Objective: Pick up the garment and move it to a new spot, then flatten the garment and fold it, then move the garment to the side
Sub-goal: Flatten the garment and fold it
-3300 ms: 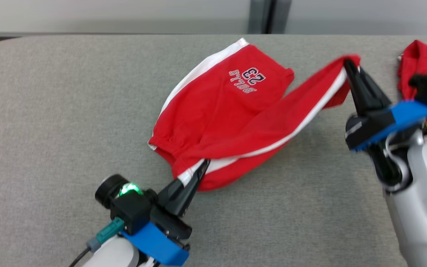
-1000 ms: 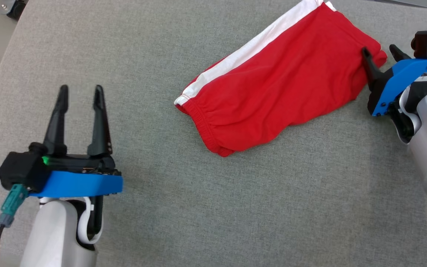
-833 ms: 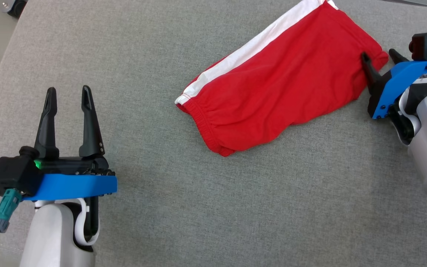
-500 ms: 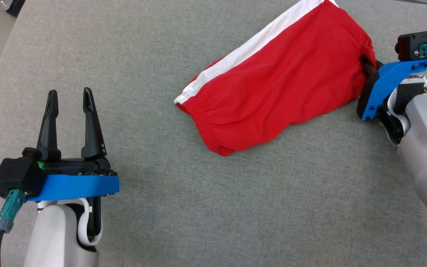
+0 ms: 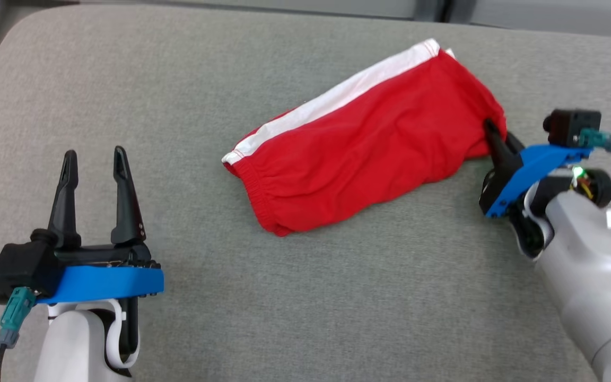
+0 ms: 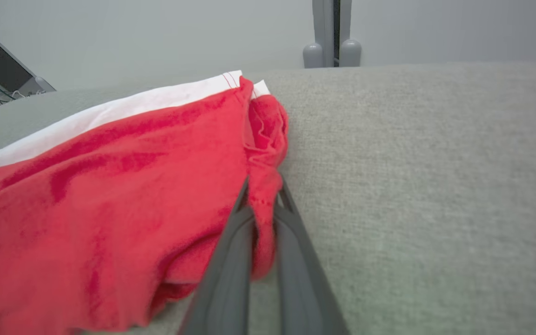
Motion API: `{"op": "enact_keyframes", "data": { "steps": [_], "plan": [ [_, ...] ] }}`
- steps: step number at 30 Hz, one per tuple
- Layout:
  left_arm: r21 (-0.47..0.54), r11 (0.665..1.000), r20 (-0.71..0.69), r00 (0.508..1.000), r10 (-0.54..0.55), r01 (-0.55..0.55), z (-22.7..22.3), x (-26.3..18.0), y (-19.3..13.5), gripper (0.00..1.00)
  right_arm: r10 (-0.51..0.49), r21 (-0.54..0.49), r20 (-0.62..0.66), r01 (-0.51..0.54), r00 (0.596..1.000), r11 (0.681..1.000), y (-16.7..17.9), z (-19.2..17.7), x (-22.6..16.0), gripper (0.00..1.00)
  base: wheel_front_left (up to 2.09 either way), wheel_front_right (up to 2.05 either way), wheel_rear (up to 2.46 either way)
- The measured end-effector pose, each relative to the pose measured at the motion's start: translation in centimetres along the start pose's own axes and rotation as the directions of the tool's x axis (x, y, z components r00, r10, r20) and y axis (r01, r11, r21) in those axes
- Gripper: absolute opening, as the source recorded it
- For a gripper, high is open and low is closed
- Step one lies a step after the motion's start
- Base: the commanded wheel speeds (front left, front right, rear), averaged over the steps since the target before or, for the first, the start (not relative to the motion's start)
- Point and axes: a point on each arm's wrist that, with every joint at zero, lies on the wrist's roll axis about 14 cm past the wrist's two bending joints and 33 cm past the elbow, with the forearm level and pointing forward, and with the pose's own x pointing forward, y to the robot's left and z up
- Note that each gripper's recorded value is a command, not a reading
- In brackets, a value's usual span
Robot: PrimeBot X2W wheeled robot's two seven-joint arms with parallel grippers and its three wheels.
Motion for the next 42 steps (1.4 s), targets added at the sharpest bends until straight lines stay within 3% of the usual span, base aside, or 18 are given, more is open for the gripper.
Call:
{"op": "enact_keyframes", "data": {
  "steps": [10,19,26,34,42],
  "plan": [
    [-0.006,0.999,0.001,0.999,-0.044,0.044,0.1,-0.8,-1.5,1.0,-0.073,0.147,0.072,0.061,0.995,0.987,-2.6,-1.9,-6.8,0.0,0.0,0.0,0.0],
    [-0.009,0.997,0.005,0.997,-0.08,0.08,0.5,-1.7,-2.7,1.0,-0.205,0.291,0.104,0.167,0.973,0.942,-6.4,-4.1,-12.8,0.0,0.0,0.0,0.0],
    [-0.004,0.996,0.004,0.996,-0.088,0.088,0.5,-2.0,-2.9,1.0,-0.288,0.326,0.086,0.246,0.954,0.913,-8.7,-6.1,-15.8,0.0,0.0,0.0,0.0],
    [0.003,0.996,0.002,0.996,-0.094,0.094,0.6,-2.4,-2.9,1.0,-0.247,0.325,0.174,0.181,0.953,0.928,-6.7,-3.3,-15.0,0.0,0.0,0.0,0.0],
    [0.008,0.996,0.022,0.996,-0.091,0.091,1.6,-3.1,-2.7,1.0,-0.094,0.269,0.315,0.006,0.944,0.963,-0.9,3.0,-12.9,0.0,0.0,0.0,0.0]
  ]
}}
